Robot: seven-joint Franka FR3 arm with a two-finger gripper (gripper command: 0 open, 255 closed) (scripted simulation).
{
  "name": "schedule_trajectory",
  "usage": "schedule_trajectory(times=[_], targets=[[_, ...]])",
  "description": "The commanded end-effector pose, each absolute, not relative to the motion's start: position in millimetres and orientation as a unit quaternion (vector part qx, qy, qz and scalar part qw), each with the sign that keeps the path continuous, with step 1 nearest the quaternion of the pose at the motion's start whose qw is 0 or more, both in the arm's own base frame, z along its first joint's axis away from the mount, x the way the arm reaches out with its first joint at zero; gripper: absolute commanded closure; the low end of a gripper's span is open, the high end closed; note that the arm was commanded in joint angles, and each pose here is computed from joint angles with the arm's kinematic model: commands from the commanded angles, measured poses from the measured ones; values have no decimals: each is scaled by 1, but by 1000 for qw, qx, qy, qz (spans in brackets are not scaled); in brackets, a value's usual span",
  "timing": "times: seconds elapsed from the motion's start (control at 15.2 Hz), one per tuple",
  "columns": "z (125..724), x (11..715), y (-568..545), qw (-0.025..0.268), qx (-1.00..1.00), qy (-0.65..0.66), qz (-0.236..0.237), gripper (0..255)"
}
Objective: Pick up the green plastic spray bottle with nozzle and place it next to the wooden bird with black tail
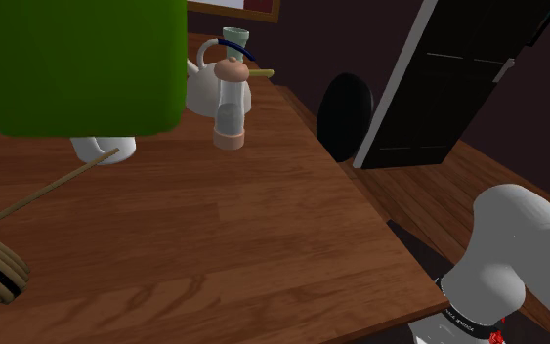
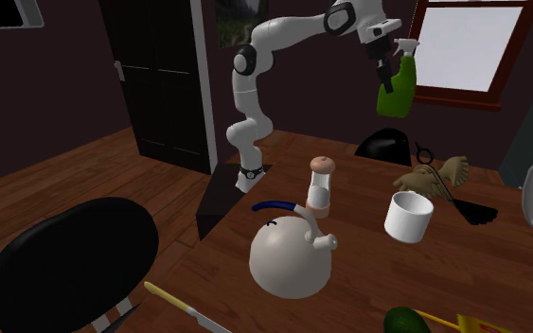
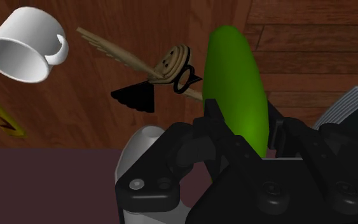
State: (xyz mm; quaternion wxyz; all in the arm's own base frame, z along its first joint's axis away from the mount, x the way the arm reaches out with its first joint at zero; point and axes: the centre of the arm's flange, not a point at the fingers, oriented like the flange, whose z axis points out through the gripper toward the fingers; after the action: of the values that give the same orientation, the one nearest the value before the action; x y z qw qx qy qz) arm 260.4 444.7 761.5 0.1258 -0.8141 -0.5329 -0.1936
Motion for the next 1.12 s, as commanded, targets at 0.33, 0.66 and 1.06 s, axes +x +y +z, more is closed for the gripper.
schedule_trajectory(times=[0.33,0.66,1.06], targets=[[724,260,445,126,-814,-533,-194,255],[698,260,445,126,-814,-533,-194,255],[666,260,445,126,-814,-533,-194,255]])
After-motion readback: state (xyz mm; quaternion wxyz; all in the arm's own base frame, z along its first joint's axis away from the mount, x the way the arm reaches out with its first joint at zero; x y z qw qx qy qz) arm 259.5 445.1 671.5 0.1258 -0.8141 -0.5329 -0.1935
